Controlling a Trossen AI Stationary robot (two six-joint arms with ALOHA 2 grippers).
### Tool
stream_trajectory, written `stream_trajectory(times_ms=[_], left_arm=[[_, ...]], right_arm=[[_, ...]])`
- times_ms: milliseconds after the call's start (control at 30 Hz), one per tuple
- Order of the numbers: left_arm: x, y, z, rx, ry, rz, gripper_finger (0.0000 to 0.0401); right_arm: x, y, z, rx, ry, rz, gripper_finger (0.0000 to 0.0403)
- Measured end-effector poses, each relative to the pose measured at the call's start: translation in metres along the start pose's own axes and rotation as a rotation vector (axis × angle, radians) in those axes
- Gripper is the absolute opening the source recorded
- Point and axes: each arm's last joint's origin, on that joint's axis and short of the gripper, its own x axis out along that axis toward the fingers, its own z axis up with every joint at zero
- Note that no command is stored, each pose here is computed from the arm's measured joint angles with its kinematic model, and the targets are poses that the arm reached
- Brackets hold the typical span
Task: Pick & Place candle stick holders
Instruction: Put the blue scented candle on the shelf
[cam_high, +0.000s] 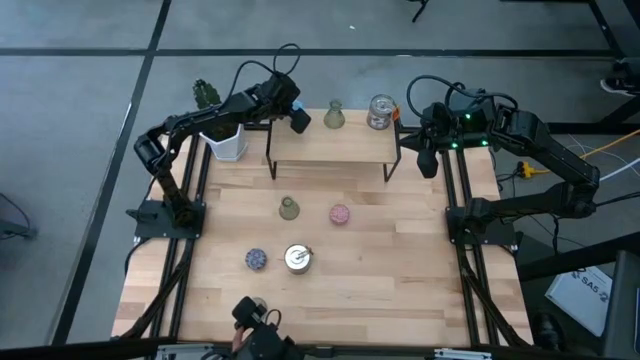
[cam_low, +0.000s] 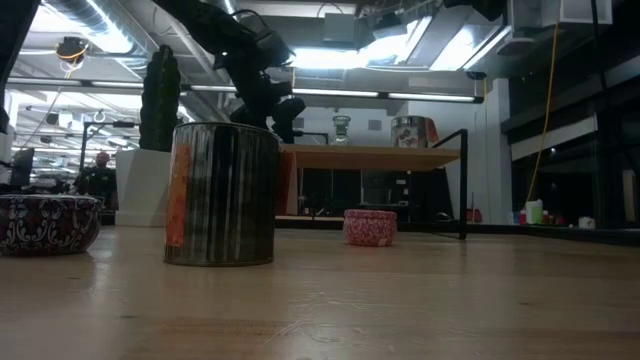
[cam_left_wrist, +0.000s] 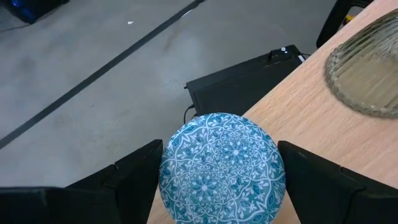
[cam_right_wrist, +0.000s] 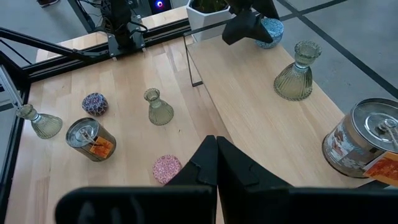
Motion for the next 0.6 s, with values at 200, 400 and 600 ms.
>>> stream_trajectory(times_ms=[200,400,600], left_arm=[[-0.006,-0.003,-0.001,0.01,0.018,-0.025,0.0292],[-0.025,-0.005,0.003,0.023,-0.017,-0.046,0.0292],[-0.025,-0.003,0.004,0.02,-0.021,-0.047,0.0292]], right_arm=[[0.0,0.0,0.0,0.0,0.0,0.0,0.0001],[0.0,0.0,0.0,0.0,0.0,0.0,0.0001],[0.0,0.0,0.0,0.0,0.0,0.0,0.0001]])
